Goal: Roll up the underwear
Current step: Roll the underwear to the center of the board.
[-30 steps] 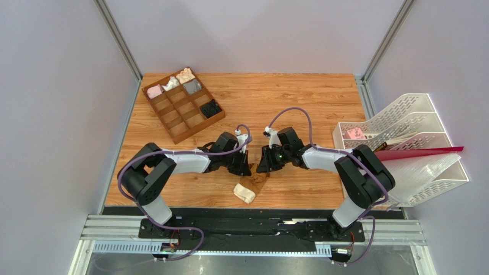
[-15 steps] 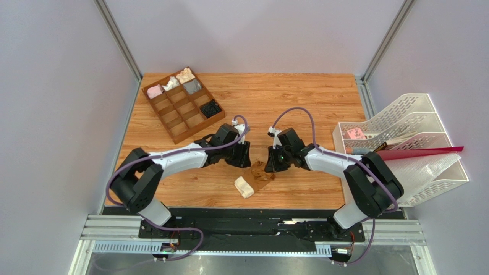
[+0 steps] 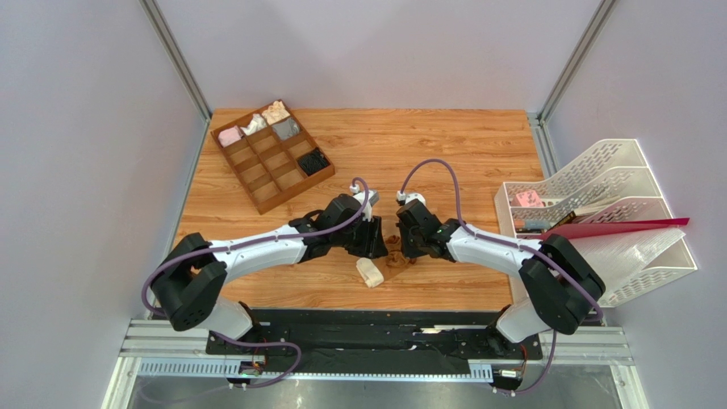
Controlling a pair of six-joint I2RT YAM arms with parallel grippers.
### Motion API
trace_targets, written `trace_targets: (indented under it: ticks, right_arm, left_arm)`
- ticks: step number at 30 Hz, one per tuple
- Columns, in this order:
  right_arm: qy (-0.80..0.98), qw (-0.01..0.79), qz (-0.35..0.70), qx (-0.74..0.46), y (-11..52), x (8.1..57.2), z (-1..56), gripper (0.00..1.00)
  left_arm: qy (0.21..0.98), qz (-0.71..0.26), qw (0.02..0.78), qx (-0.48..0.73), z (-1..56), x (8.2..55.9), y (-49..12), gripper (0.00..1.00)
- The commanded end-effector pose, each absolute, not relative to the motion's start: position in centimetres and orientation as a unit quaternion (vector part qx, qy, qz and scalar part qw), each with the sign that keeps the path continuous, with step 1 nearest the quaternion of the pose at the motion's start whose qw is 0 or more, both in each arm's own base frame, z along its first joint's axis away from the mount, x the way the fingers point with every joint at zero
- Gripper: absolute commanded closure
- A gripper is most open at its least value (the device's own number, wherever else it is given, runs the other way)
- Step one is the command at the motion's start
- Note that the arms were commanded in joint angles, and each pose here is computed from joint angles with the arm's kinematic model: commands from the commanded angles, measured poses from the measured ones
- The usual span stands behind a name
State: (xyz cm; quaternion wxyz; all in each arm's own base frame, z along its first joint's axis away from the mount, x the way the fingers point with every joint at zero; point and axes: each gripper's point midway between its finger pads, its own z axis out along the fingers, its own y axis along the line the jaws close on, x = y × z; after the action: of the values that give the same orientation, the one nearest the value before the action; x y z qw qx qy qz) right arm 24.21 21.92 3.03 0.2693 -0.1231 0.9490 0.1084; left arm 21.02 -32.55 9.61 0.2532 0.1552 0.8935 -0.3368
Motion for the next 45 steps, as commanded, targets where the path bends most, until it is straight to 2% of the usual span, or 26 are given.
trace_targets:
  ticks: [1,17,30,38,45]
  right_arm:
    - [0.939,0.323,0.081,-0.081,21.9,25.8,5.3,1.0]
    - [0.928,0.355,0.091,-0.067,23.1,24.8,7.6,1.0]
    - [0.914,0.356,0.188,-0.059,26.2,22.8,8.6,1.0]
    - [0.929,0.351,0.105,-0.05,23.9,23.0,5.5,1.0]
    - [0.927,0.365,0.069,-0.043,23.2,23.5,5.5,1.0]
  left_arm:
    - [0.885,-0.379,0.236,0.131,9.4,20.6,-34.7,0.48]
    - [0.898,-0.369,0.211,0.114,4.6,21.8,-36.8,0.49]
    - [0.915,-0.334,0.196,0.11,1.9,21.8,-36.0,0.5]
    - [0.902,-0.348,0.22,0.126,5.3,21.8,-35.9,0.47]
    - [0.9,-0.336,0.246,0.128,8.9,21.3,-33.8,0.45]
